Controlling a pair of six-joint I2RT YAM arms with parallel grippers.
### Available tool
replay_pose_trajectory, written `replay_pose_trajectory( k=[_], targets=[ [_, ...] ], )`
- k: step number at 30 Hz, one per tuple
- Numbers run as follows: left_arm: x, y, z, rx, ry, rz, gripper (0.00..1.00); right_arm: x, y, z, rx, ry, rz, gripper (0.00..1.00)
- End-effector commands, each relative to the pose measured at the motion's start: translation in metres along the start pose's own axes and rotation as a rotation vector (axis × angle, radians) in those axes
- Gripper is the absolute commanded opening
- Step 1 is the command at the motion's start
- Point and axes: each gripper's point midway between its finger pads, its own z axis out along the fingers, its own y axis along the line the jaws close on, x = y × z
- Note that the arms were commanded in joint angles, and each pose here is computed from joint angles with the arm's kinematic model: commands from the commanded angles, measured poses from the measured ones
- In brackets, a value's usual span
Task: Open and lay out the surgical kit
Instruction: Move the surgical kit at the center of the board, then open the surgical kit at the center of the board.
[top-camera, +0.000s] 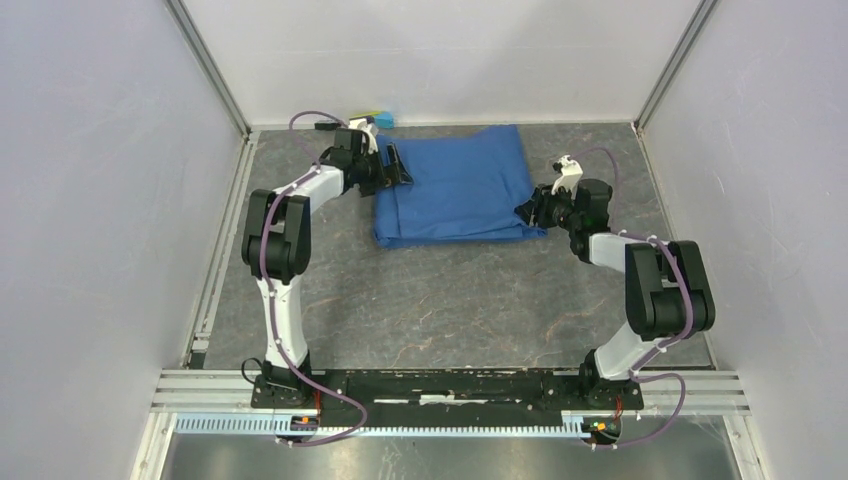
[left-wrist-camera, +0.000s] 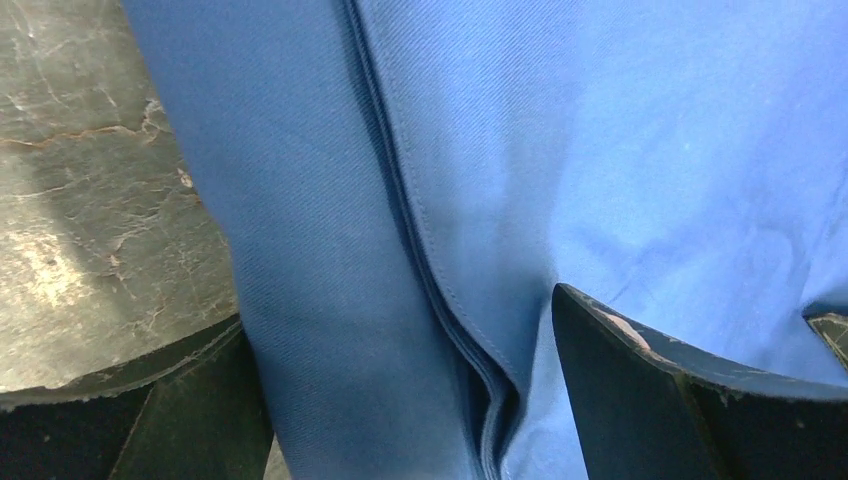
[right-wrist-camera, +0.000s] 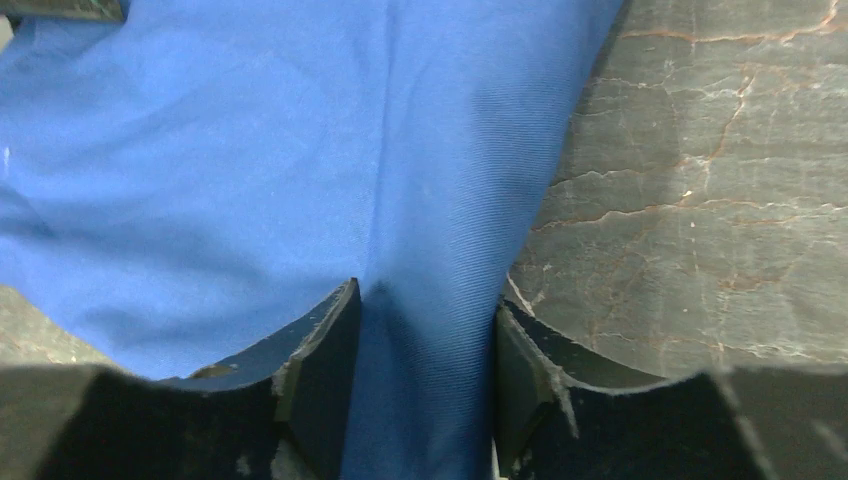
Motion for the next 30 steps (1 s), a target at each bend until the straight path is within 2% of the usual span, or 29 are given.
replay_pose_trajectory(
  k=[1,6,11,15,22,26,30],
  targets=[
    [-0.039,-0.046,-0.018,0.069,-0.054,0.099,1.0,-0.029,0.012,-0.012,0.003,-0.032,-0.148,0.58],
    [-0.091,-0.038,-0.06,0.022,-0.206,0.137,1.0,-0.079,0.009,-0.033,0.091,-0.094,-0.375,0.76],
    [-0.103,-0.031,-0.109,-0.032,-0.287,0.223,1.0,-0.097,0.037,-0.04,0.072,-0.089,-0.552,0.89],
    [-0.091,-0.018,-0.15,-0.1,-0.328,0.296,1.0,-0.082,0.09,-0.028,-0.01,-0.054,-0.751,0.9],
    [-0.05,0.017,-0.229,-0.232,-0.342,0.358,1.0,-0.046,0.182,0.003,-0.171,0.011,-0.99,0.88],
    [-0.027,0.026,-0.265,-0.316,-0.401,0.449,1.0,-0.027,0.223,0.018,-0.242,0.037,-1.093,0.87],
    [-0.014,0.019,-0.288,-0.327,-0.456,0.477,1.0,-0.003,0.251,0.039,-0.308,0.1,-1.161,0.86]
  ],
)
